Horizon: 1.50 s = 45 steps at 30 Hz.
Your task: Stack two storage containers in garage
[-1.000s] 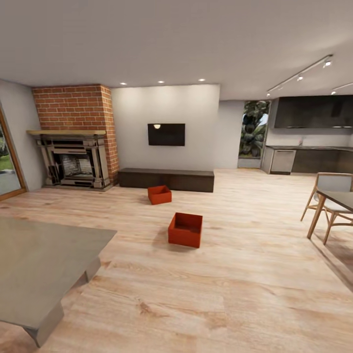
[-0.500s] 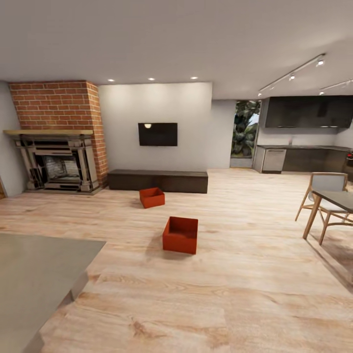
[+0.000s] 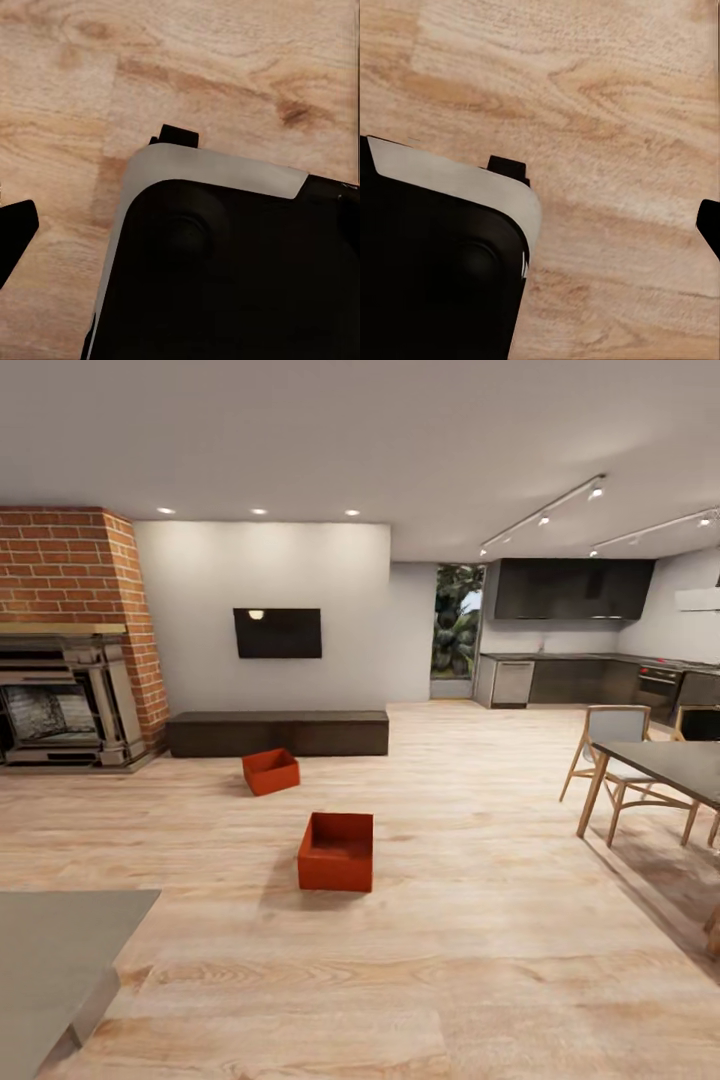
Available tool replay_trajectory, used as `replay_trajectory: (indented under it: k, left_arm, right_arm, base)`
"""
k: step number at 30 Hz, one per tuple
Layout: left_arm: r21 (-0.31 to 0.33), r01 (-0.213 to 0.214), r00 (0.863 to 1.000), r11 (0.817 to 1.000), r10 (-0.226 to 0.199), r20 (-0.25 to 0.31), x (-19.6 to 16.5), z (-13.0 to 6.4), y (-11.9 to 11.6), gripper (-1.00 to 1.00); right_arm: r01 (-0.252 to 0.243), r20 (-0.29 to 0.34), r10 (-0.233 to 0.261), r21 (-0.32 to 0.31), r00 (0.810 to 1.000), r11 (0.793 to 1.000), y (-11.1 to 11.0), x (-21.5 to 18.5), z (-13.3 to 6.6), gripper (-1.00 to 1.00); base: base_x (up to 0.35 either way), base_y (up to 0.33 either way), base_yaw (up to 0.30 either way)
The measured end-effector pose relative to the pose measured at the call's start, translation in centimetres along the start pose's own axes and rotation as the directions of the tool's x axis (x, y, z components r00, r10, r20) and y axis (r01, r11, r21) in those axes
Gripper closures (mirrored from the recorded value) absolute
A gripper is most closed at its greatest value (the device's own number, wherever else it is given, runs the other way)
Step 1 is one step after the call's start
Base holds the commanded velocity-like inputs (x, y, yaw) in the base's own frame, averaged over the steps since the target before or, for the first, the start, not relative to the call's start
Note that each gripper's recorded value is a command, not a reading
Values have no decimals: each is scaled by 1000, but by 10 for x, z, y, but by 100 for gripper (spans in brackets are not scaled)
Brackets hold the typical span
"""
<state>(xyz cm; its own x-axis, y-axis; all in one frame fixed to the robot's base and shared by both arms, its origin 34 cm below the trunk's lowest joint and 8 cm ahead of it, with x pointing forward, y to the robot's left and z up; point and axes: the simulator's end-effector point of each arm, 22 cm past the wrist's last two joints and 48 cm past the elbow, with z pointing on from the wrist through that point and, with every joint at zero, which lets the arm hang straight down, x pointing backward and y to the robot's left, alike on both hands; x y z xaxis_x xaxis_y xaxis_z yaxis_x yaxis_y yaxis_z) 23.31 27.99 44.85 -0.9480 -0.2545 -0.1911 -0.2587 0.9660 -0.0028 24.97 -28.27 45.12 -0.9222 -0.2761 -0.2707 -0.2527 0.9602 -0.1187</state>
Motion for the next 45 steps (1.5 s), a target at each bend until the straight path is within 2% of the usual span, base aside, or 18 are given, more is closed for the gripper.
replay_trajectory:
  k: [22, 38, 45]
  left_arm:
    - [0, 0, 1000, 1000, 0, 4, 0, 0, 0, -100]
    - [1, 0, 1000, 1000, 0, 2, 0, 0, -1, -100]
    - [1, 0, 1000, 1000, 0, 2, 1, 0, -1, -100]
  right_arm:
    - [13, 2, -13, -1, 1000, 1000, -1, 0, 0, -100]
    - [9, 2, -9, -2, 1000, 1000, 0, -1, 0, -100]
    - [13, 1, -13, -1, 1000, 1000, -1, 0, 0, -100]
  base:
    - [324, 97, -9]
    - [324, 116, -210]
    - [324, 120, -31]
